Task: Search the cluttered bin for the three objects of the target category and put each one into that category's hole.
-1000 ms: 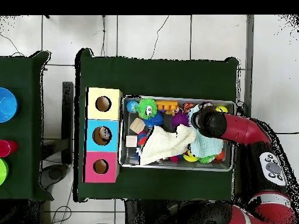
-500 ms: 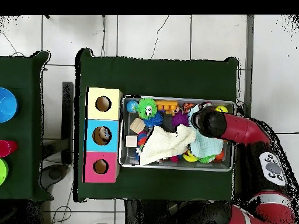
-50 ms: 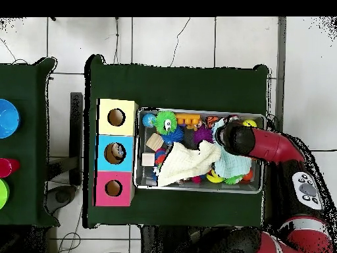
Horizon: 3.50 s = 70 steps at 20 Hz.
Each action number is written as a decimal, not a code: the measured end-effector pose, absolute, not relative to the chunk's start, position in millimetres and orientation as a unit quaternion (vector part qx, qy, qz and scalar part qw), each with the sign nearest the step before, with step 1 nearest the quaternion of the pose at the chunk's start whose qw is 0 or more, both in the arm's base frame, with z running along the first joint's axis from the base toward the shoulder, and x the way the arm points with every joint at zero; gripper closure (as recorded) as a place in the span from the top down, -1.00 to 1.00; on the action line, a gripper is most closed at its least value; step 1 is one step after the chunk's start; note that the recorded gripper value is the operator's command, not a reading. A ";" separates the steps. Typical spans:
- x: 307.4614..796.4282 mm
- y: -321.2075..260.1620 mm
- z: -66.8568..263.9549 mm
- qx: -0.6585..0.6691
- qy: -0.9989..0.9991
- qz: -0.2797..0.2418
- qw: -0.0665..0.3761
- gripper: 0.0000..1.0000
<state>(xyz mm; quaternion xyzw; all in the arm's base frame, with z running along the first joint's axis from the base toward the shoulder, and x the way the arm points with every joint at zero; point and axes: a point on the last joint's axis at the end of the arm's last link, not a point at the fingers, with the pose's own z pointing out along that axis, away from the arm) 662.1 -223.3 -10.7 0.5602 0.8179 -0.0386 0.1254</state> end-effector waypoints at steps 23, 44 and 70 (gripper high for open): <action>679.4 -188.5 5.4 0.532 0.833 -0.035 0.148 -1.00; 690.7 -135.8 103.5 0.534 0.829 -0.012 0.168 -1.00; 659.0 -7.9 86.8 0.571 0.817 0.023 0.081 -1.00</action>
